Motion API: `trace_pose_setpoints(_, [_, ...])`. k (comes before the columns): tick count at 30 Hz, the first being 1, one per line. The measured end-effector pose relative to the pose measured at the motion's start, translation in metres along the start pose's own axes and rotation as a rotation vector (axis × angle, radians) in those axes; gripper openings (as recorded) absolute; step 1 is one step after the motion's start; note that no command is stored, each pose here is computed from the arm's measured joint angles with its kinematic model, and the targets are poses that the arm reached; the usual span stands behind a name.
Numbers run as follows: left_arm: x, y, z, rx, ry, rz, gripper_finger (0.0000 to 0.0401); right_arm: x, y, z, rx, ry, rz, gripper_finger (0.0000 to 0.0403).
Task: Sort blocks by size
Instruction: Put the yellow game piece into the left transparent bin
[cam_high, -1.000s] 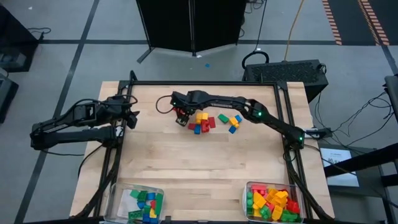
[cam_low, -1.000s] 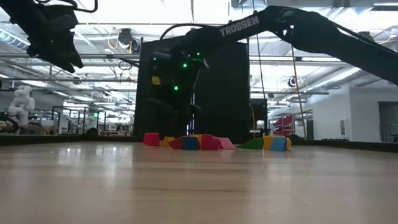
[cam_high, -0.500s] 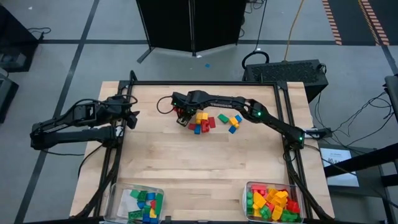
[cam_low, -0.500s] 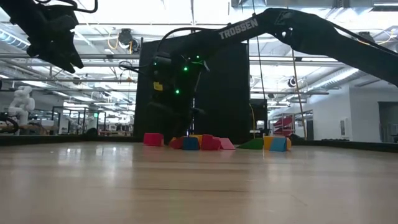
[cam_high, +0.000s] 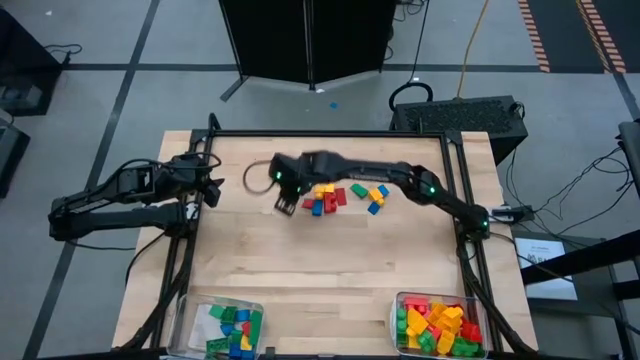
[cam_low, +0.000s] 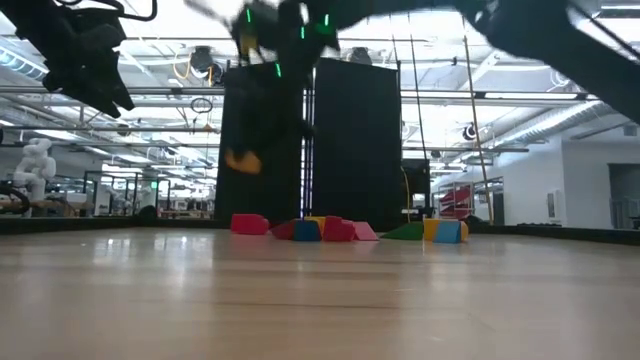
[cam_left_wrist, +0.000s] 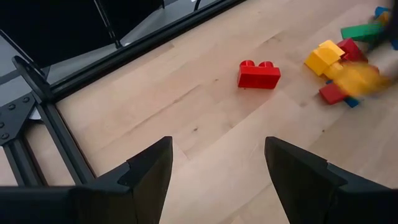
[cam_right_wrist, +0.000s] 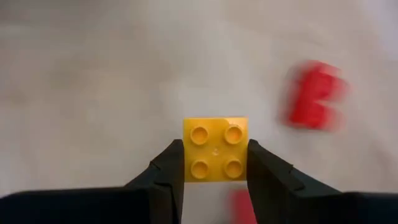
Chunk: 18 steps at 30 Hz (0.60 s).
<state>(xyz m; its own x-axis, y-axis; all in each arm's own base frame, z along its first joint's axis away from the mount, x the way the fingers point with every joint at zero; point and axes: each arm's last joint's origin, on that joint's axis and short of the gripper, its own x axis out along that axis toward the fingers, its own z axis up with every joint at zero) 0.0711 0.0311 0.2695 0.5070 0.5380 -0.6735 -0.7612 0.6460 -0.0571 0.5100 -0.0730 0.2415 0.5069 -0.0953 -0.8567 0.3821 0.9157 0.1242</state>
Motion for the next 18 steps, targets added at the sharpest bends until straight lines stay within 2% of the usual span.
trace_pose_setpoints(5, [0.0,0.0,0.0,0.0,0.0,0.0,0.0255,-0.021,0.08,-0.005,-0.102,-0.166,0.218,0.0113])
trace_pose_setpoints(10, [0.0,0.0,0.0,0.001,0.004,-0.007,0.0255,-0.031,0.158,-0.025,-0.219,-0.313,0.412,0.0113])
trace_pose_setpoints(13, [0.0,0.0,0.0,0.001,0.004,-0.008,0.0255,-0.031,0.193,-0.041,-0.267,-0.353,0.481,0.0113])
trace_pose_setpoints(18, [0.0,0.0,0.0,0.001,0.004,-0.009,0.0255,-0.03,0.224,-0.059,-0.338,-0.401,0.54,0.0113])
